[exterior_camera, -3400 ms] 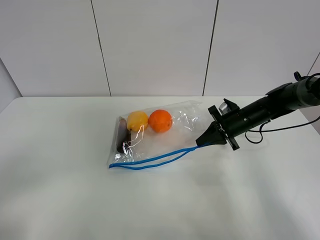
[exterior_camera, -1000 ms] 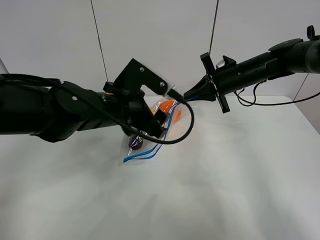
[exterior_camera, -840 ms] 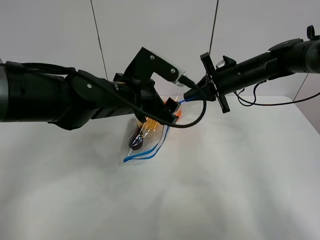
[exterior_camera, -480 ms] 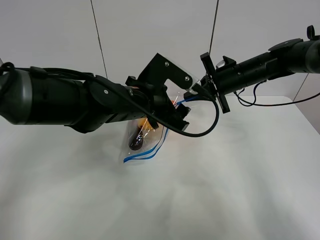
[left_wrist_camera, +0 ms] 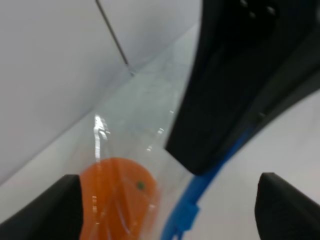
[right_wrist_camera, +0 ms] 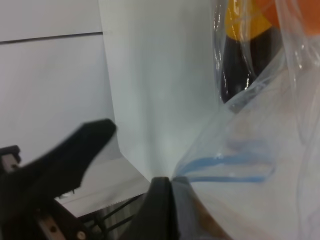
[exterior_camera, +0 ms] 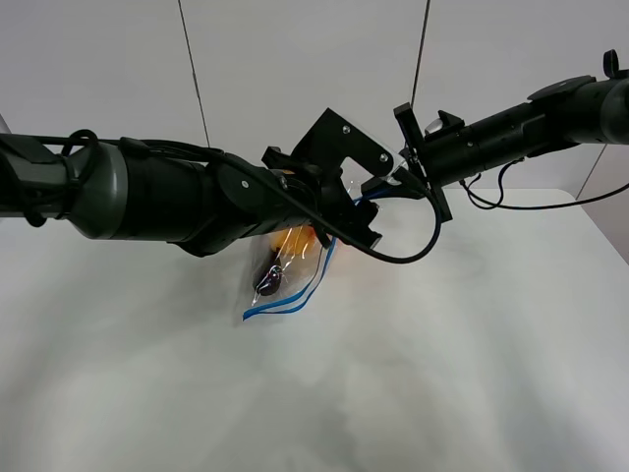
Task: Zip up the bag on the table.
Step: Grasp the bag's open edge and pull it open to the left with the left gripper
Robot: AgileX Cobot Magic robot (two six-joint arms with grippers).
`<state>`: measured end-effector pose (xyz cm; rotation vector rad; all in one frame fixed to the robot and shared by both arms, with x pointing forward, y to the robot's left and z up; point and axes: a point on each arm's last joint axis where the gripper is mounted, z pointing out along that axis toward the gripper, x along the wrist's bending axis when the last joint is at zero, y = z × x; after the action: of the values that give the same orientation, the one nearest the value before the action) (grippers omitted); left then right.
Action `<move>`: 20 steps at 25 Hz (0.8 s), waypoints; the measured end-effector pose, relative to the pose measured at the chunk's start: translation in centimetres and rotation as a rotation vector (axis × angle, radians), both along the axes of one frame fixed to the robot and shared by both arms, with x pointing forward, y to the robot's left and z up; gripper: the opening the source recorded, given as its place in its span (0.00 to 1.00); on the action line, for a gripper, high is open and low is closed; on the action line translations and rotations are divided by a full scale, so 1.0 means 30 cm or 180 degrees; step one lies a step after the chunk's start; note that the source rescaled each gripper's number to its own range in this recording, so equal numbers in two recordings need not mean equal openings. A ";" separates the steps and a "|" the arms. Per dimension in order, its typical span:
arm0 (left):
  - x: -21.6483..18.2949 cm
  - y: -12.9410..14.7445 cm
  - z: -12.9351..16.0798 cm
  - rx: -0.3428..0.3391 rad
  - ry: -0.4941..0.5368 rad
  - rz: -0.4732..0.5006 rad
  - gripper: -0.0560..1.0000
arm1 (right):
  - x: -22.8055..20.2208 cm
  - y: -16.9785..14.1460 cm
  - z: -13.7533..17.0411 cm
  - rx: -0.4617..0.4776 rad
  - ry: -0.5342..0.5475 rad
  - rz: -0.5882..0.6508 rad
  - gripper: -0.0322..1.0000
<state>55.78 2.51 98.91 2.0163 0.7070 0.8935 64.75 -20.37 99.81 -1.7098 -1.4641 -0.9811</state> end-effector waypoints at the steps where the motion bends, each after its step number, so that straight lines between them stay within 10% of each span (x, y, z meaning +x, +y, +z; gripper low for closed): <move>1: -0.002 -0.002 -0.003 0.0003 0.0027 -0.0023 0.84 | 0.000 0.000 0.000 0.0000 0.0000 0.0000 0.03; 20: -0.004 -0.006 -0.009 0.0069 0.0023 -0.0110 0.46 | 0.000 0.000 0.000 0.0000 0.0000 0.0000 0.03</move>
<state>55.65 2.32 98.63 2.0459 0.6673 0.8776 64.75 -20.37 99.81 -1.7098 -1.4641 -0.9811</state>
